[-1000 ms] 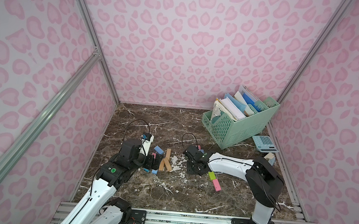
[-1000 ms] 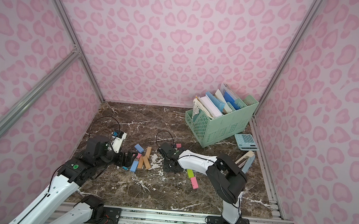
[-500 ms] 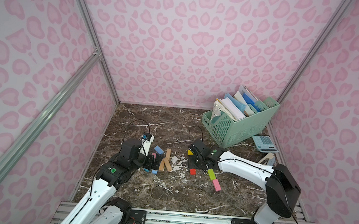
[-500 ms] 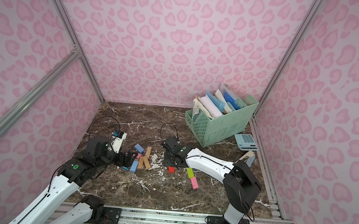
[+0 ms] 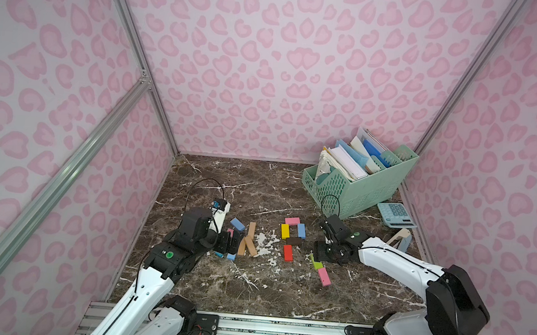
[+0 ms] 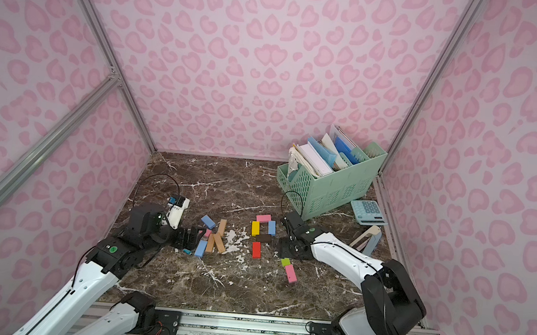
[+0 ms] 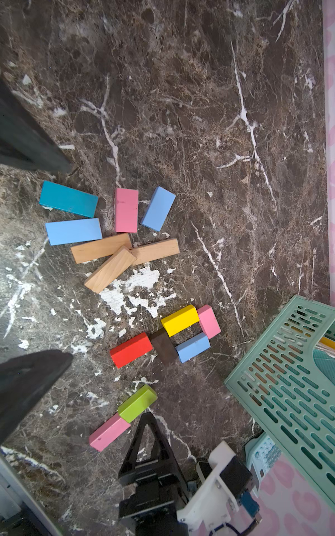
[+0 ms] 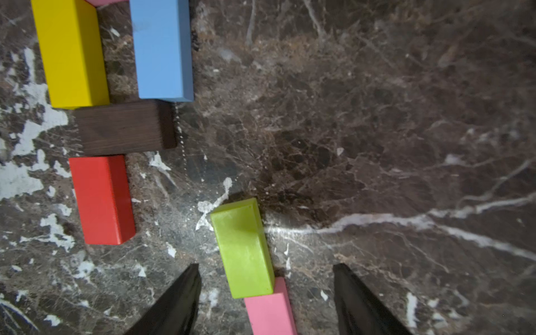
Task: Assemble the number 8 with building blocks
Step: Assemble the building block at the center of the board.
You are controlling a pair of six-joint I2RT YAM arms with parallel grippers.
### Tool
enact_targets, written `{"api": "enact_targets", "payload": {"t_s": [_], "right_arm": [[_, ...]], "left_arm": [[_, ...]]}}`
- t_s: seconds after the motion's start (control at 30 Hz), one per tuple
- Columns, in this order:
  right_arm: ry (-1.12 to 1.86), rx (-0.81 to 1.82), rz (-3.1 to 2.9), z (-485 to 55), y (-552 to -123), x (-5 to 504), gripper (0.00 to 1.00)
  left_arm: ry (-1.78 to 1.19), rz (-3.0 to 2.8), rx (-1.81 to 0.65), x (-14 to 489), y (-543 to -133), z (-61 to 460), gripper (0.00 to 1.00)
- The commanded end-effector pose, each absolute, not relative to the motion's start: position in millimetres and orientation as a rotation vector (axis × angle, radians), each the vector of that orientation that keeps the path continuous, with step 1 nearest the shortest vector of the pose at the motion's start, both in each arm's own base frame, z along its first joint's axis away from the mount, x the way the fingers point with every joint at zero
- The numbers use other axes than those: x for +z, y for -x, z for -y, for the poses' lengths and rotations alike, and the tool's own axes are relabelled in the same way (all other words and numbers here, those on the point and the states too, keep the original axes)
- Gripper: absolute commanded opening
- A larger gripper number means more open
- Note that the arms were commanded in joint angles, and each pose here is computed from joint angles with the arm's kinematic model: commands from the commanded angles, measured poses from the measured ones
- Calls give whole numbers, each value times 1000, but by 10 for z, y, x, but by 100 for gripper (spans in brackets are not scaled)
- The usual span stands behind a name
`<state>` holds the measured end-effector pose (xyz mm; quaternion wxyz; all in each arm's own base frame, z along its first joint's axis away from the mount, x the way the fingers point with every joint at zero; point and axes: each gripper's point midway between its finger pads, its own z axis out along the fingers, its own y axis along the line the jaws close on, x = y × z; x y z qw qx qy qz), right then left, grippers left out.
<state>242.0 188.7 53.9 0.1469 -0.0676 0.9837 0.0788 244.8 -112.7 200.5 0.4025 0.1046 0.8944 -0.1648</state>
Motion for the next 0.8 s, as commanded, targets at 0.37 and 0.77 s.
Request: {"api": "enact_targets", "payload": {"t_s": [0.37,0.77], "right_arm": [[399,243,-2863,-2068,-2414,308,58],[445,179,-2892,-2327,-2364,176,36]], "left_arm": [[-273,-2255,-411,2004,-2460,1127,98],[-273,-2252,-413,2014,-2459,1129,98]]}}
